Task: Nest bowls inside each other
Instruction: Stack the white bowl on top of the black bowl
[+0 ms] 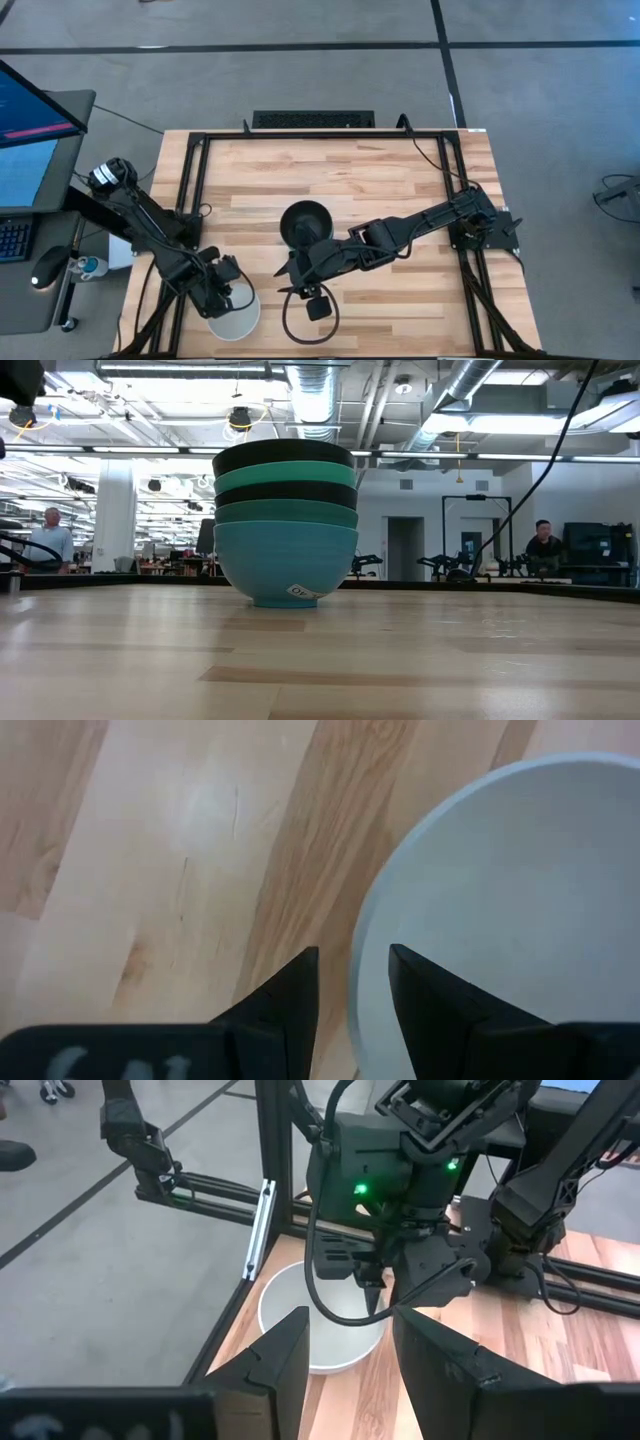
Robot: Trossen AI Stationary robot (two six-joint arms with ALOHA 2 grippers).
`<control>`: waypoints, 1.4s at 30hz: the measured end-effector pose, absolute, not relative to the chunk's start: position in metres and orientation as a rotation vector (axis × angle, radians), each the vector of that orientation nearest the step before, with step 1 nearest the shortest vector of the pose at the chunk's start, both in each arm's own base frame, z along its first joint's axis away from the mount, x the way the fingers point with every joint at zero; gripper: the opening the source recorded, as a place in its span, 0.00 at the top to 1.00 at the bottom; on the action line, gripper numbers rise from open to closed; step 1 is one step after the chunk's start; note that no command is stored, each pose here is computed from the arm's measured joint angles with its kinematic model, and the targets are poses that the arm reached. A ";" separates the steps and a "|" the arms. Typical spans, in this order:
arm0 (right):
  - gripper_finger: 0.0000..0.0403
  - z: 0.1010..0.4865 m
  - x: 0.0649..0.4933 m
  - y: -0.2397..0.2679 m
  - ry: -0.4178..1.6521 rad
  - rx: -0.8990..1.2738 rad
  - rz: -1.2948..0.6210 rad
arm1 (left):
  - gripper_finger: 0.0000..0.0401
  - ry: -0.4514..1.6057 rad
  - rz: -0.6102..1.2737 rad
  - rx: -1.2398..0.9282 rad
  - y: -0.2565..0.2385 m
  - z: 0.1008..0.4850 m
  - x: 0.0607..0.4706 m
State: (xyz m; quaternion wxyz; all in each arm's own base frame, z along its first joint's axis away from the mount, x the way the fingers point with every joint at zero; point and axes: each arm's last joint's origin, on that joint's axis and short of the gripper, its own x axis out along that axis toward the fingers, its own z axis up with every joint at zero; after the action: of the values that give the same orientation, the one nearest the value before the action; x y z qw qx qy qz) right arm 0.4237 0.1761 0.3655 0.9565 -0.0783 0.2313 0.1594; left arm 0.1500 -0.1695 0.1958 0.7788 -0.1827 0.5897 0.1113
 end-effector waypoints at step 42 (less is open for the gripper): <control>0.58 0.373 0.400 0.185 0.551 -0.191 0.313 | 1.00 0.904 0.240 -0.569 -0.101 0.280 0.172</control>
State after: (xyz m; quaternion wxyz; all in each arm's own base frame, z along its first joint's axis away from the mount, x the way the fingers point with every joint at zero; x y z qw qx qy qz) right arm 0.4004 0.1848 0.3731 0.9457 -0.0939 0.2704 0.1538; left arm 0.1718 -0.1014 0.2797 0.8537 -0.2707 0.4299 0.1143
